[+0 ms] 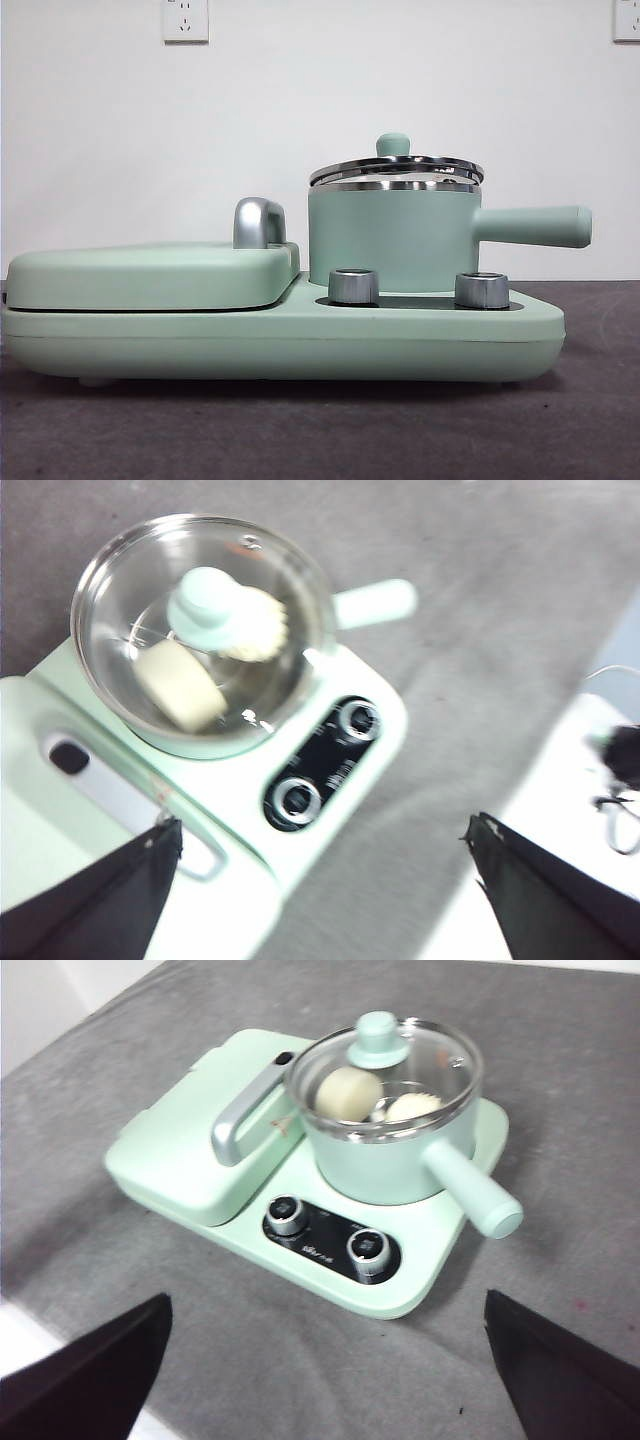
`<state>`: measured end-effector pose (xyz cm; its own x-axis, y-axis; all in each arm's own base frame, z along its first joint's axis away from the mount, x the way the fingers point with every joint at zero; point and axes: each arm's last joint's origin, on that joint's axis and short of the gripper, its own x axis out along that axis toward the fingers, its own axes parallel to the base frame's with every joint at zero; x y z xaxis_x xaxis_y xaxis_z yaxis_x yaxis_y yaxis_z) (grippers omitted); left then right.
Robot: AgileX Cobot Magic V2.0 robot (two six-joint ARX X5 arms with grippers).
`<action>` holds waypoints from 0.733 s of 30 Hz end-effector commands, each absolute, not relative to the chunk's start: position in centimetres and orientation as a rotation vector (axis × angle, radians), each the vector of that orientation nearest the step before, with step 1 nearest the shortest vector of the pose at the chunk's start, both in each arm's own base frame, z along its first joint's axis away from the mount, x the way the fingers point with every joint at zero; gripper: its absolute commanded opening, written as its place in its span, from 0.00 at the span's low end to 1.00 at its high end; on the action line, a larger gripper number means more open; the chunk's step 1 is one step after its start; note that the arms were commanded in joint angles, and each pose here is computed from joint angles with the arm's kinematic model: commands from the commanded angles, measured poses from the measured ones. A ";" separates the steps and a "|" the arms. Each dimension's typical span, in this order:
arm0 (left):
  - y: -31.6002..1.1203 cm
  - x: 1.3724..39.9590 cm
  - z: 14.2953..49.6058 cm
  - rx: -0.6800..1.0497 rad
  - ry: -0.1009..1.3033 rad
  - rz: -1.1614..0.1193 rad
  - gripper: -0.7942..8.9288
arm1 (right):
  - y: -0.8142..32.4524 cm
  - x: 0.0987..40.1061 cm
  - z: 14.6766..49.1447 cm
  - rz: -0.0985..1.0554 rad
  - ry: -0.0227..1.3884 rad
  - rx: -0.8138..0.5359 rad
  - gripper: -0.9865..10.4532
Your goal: Put the buns in a small steamer
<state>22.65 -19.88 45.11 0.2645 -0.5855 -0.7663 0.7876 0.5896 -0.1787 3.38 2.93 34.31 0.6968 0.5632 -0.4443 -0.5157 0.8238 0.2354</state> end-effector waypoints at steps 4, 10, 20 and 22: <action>-16.1 17.1 48.0 0.217 0.855 -0.958 0.56 | 3.1 3.3 34.6 0.645 0.516 0.105 0.52; -12.5 13.0 46.2 0.161 0.842 -0.940 0.56 | 3.3 3.2 34.7 0.717 0.521 0.122 0.52; -7.7 8.1 39.1 -0.021 0.653 -0.797 0.55 | 3.4 3.1 34.8 0.767 0.533 0.128 0.52; -6.9 7.4 37.6 -0.055 0.611 -0.744 0.52 | 3.4 3.1 34.8 0.767 0.533 0.128 0.47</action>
